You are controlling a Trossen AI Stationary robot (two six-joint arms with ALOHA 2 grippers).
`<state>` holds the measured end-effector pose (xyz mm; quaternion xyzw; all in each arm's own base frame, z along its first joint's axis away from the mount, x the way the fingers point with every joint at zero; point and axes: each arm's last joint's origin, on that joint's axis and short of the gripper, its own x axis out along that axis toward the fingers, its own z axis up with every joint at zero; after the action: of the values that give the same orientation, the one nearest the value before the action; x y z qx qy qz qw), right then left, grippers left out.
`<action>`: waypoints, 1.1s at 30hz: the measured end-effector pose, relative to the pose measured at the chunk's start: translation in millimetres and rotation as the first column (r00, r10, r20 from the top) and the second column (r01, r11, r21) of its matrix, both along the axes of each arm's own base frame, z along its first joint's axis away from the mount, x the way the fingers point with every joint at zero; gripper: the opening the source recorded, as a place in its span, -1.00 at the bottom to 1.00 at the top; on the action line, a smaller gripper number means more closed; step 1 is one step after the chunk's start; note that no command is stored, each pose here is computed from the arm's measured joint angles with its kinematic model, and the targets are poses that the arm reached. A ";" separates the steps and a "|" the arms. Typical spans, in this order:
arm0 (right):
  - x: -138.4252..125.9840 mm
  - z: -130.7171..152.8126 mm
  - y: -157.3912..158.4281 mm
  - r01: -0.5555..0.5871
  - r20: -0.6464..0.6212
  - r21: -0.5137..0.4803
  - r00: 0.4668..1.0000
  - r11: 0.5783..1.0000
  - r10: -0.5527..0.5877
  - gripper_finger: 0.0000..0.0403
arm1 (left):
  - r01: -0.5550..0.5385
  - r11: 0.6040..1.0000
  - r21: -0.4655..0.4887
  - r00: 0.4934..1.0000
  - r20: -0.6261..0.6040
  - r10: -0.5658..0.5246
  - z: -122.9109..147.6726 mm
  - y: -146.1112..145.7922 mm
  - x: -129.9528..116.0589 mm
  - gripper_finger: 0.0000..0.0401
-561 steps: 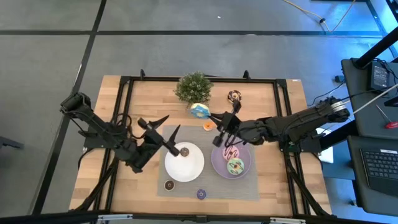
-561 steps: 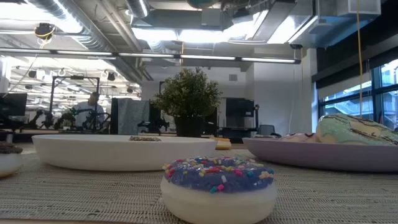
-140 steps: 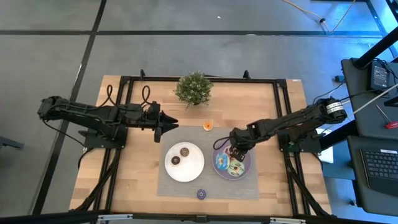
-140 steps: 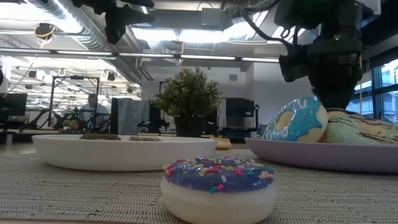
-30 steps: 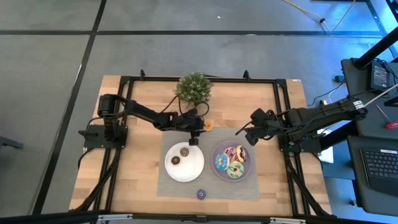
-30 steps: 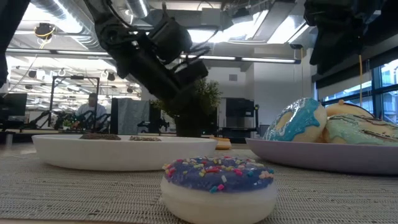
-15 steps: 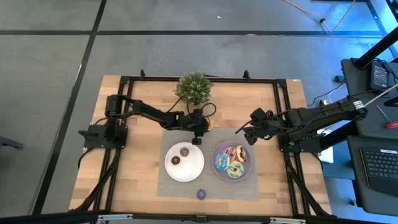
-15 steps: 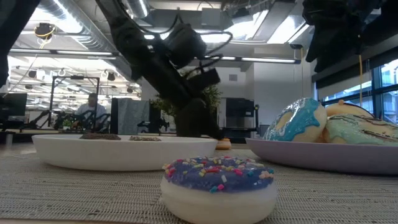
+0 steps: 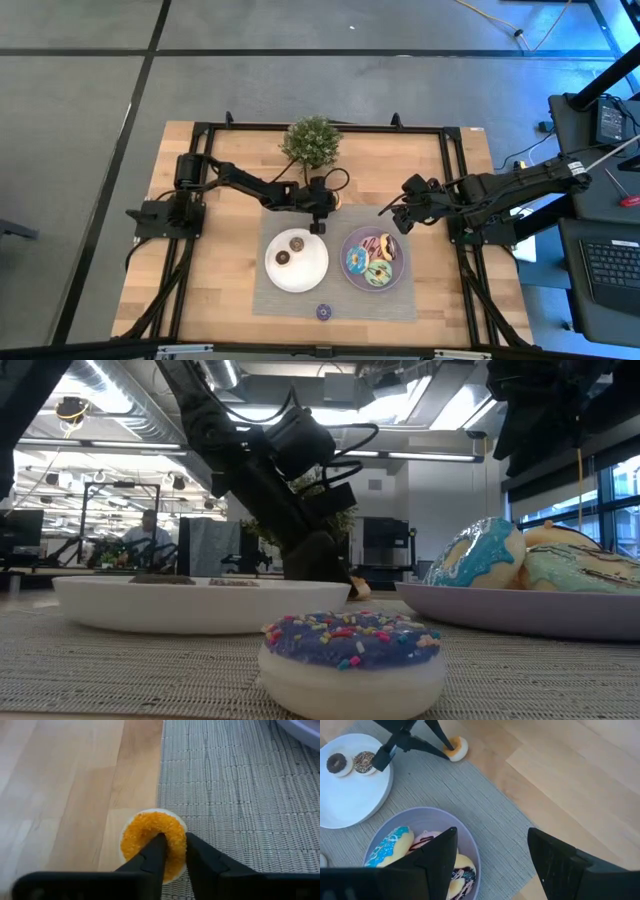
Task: Pick & Place donuts
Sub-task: Put the small yellow donut on the white plate
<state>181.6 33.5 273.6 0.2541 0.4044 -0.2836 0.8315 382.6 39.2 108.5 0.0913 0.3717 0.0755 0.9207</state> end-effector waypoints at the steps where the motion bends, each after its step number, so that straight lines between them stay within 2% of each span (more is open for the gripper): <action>1: 0.0 0.0 0.0 0.000 0.000 0.000 1.000 1.000 0.000 0.21 | -0.001 1.000 0.001 1.000 -0.001 0.001 0.0 0.0 -0.1 -0.72; 5: -0.1 -0.1 0.0 -0.001 -0.002 -0.001 1.000 1.000 0.001 0.21 | 0.001 1.000 0.000 1.000 0.000 -0.001 2.4 -0.5 -0.7 -0.89; 8: -0.7 -0.4 -0.1 -0.004 -0.010 -0.003 1.000 1.000 0.004 0.21 | 0.003 1.000 0.004 1.000 0.004 -0.003 10.9 -3.0 -2.8 -0.95; 13: -1.0 -0.6 -0.2 -0.024 -0.021 -0.015 0.999 1.000 0.024 0.21 | 0.004 1.000 0.004 0.999 0.048 -0.004 51.9 -11.8 -12.6 -0.91; 16: -1.1 -0.6 -0.2 -0.029 -0.023 -0.018 0.999 0.999 0.029 0.21 | 0.035 0.998 -0.060 0.999 0.038 -0.032 74.0 -26.9 -24.6 -0.86; 19: -1.2 -0.6 -0.2 -0.057 -0.033 -0.036 0.998 0.998 0.056 0.21 | 0.108 0.986 -0.127 0.994 0.039 -0.104 93.5 -49.4 -36.6 -0.85; 21: -0.9 -0.5 -0.2 -0.083 -0.039 -0.051 0.996 0.995 0.081 0.21 | 0.165 0.977 -0.137 0.986 0.033 -0.162 99.0 -67.2 -42.0 -0.86; 27: 0.1 0.1 -0.1 -0.120 -0.042 -0.081 0.992 0.989 0.117 0.21 | 0.320 0.942 -0.102 0.947 -0.007 -0.322 92.6 -124.3 -51.6 -0.89; 30: 0.8 0.5 0.1 -0.128 -0.037 -0.084 0.991 0.988 0.125 0.21 | 0.287 0.957 -0.050 0.956 -0.049 -0.289 80.4 -142.5 -54.3 -0.88; 33: 1.2 0.7 0.3 -0.127 -0.032 -0.082 0.992 0.989 0.124 0.21 | 0.255 0.965 -0.055 0.963 -0.069 -0.259 70.3 -151.9 -54.8 -0.88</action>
<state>182.8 33.8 274.3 0.1891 0.4183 -0.2508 0.8523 327.9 -112.7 178.8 0.1207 0.3930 -0.0565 0.9098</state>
